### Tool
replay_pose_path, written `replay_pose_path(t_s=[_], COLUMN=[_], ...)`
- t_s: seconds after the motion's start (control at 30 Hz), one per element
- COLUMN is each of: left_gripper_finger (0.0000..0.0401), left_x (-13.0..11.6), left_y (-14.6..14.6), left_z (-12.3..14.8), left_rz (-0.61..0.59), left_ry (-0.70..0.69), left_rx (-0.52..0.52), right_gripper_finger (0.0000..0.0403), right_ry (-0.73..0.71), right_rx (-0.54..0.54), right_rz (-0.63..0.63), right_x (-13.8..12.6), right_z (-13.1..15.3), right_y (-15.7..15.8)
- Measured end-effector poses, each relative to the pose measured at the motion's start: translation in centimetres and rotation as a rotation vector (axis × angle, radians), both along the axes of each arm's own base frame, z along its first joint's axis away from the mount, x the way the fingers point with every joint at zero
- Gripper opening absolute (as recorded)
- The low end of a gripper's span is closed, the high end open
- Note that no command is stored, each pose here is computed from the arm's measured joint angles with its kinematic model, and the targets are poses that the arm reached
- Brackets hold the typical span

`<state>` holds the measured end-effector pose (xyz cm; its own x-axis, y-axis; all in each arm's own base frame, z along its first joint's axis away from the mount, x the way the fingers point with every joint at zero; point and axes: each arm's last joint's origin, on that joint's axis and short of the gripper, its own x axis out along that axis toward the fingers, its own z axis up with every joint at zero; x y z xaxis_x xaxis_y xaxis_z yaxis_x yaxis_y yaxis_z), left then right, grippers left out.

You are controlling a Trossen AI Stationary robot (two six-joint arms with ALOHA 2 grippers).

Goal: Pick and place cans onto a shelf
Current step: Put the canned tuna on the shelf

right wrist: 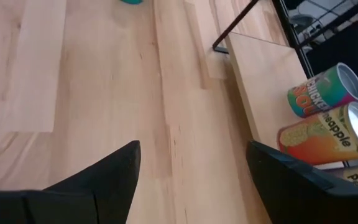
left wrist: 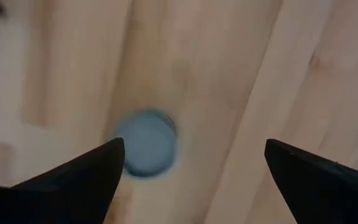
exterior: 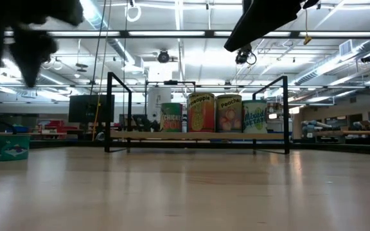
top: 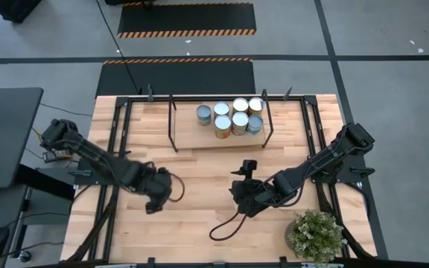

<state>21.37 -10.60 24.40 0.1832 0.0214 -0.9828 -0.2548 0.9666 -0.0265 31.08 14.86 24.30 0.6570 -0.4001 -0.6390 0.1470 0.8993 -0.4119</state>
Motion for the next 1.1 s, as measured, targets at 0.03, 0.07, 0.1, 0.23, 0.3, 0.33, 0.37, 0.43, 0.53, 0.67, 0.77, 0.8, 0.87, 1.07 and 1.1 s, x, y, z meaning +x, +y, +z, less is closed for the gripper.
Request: replay_pose_path(t_s=[0.03, 0.07, 0.1, 0.23, 0.3, 0.33, 0.37, 0.43, 0.53, 0.67, 0.77, 0.8, 0.87, 1.07, 1.1], left_gripper_finger=[0.0391, 0.0389, 0.0388, 0.0387, 0.0386, 0.0386, 0.0386, 0.0386, 0.0386, 0.0386, 0.0386, 0.0386, 0.0386, 0.0386, 0.0386], left_x=[-0.4, -0.9, -1.5, -3.2, -4.1, -4.5, -4.7, -5.2, -5.7, -6.1, -5.9, -5.8, -5.6, -4.9, -4.8], left_y=[-0.3, -0.6, -0.8, -1.3, -1.2, -1.1, -1.1, -0.7, -0.1, 1.2, 2.1, 2.3, 2.7, 3.3, 3.4], left_z=[-0.8, -1.5, -2.2, -4.5, -5.5, -5.9, -6.3, -7.2, -8.3, -9.3, -9.4, -9.4, -9.4, -10.1, -10.3], left_rz=[0.02, 0.039, 0.055, 0.118, 0.145, 0.154, 0.163, 0.167, 0.159, 0.163, 0.162, 0.165, 0.167, 0.156, 0.158], left_ry=[0.021, 0.05, 0.078, 0.155, 0.197, 0.21, 0.219, 0.236, 0.237, 0.24, 0.194, 0.172, 0.135, 0.048, 0.035], left_rx=[-0.006, -0.01, -0.003, -0.002, 0.018, 0.026, 0.033, 0.048, 0.061, 0.059, 0.026, 0.012, -0.011, -0.072, -0.079], right_gripper_finger=[0.0299, 0.0299, 0.0299, 0.0299, 0.0299, 0.0299, 0.0299, 0.0299, 0.0299, 0.0299, 0.0299, 0.0299, 0.0299, 0.0299, 0.0299], right_ry=[0.002, 0.004, 0.007, 0.005, 0.011, 0.012, 0.01, 0.011, 0.014, 0.016, 0.015, 0.013, 0.011, 0.005, 0.002], right_rx=[-0.003, -0.002, 0.002, -0.004, -0.002, 0.001, 0.002, 0.001, 0.006, 0.012, 0.014, 0.015, 0.016, 0.021, 0.023], right_rz=[0.008, 0.017, 0.025, 0.057, 0.073, 0.082, 0.086, 0.088, 0.092, 0.099, 0.097, 0.097, 0.097, 0.094, 0.094], right_x=[0.0, 0.1, 0.1, 0.2, 0.3, 0.3, 0.3, 0.4, 0.4, 0.4, 0.4, 0.5, 0.5, 0.5, 0.5], right_z=[0.0, 0.0, 0.0, 0.1, 0.1, 0.1, 0.2, 0.2, 0.2, 0.2, 0.2, 0.2, 0.2, 0.2, 0.2], right_y=[0.0, 0.0, 0.1, 0.2, 0.2, 0.3, 0.3, 0.3, 0.2, 0.2, 0.2, 0.2, 0.2, 0.2, 0.3])
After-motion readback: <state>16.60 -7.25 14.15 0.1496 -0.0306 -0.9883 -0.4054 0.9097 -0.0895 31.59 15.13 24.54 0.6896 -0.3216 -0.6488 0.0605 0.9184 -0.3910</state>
